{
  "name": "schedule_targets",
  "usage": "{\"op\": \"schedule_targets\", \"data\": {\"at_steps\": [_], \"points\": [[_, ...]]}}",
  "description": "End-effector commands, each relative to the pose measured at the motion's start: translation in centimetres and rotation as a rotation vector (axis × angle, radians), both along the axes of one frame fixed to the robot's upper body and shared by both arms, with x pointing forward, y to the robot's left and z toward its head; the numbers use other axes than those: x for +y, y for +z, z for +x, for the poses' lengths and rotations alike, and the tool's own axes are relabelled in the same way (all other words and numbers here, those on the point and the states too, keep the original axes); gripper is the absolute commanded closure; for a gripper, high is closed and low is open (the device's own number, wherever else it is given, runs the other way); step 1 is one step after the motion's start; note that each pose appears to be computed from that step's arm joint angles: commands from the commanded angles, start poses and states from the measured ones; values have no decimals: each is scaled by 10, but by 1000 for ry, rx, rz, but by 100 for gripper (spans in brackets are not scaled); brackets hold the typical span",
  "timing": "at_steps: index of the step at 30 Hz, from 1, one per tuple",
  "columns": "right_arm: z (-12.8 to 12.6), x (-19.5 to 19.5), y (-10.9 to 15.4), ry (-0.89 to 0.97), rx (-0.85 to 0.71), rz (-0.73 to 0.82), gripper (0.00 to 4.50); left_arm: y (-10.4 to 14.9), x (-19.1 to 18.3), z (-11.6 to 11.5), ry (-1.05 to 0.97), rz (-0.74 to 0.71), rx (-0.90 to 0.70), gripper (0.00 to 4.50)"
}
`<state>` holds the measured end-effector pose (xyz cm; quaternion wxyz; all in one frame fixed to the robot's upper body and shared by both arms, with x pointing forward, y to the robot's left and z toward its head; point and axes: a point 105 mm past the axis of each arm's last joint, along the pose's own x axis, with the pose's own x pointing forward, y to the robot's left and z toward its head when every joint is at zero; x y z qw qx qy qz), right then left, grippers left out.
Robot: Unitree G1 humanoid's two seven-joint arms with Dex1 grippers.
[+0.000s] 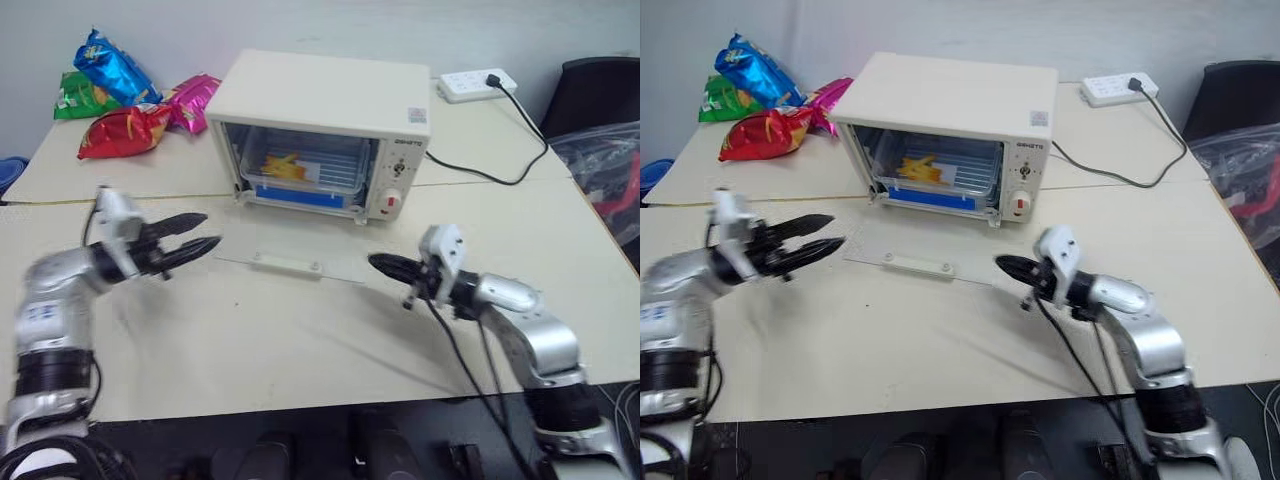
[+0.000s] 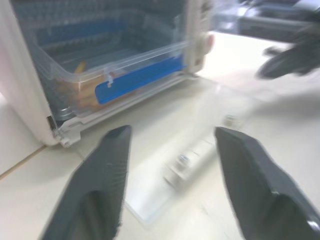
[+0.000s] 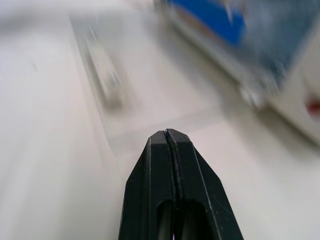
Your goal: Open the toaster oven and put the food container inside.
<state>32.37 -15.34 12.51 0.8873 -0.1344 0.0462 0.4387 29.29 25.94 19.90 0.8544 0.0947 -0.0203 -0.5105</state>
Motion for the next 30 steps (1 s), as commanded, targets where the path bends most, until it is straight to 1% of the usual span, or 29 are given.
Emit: {"op": "schedule_targets", "data": {"at_steps": [1,2,5,6,8,11,13,14,15,18,19,20,21,23,24,26,27,29,30], "points": [[1,4,-10,66,-10,-31,450,6,0,-13,-89,46,8,34],[4,8,-15,76,-1,-29,450,6,2,-12,-83,47,7,6],[11,21,-22,111,7,-14,450,6,4,-9,-62,37,10,3],[13,32,-20,131,5,22,450,6,5,-8,-57,38,-1,3],[18,55,-9,171,-17,117,450,10,6,-7,-49,6,-20,3],[16,73,22,229,-75,291,450,13,4,-9,-47,-37,-18,3],[15,74,43,253,-131,384,450,14,6,-9,-20,-65,-17,3],[14,73,48,256,-149,405,450,15,7,-8,-4,-72,-22,3],[17,70,62,237,-180,457,450,13,9,-6,31,-52,-58,3],[17,59,99,207,-254,605,450,5,12,-3,101,-24,-94,3],[17,57,106,204,-264,629,450,3,11,-3,105,-22,-98,3],[13,54,117,216,-286,654,450,-6,16,1,177,23,-83,3],[8,51,126,227,-304,663,450,-15,18,1,206,64,-73,3],[-1,45,132,251,-323,632,450,-25,22,-3,239,118,-85,3],[-5,43,126,260,-315,559,432,-31,24,-5,254,134,-72,1],[-17,38,100,317,-272,352,394,-40,27,-11,271,170,-53,0],[-22,32,88,323,-278,247,371,-44,27,-14,267,189,-50,0],[-29,17,68,321,-265,134,311,-50,26,-22,259,208,-32,0],[-34,12,58,335,-265,88,273,-53,26,-25,259,211,-31,0]]}}
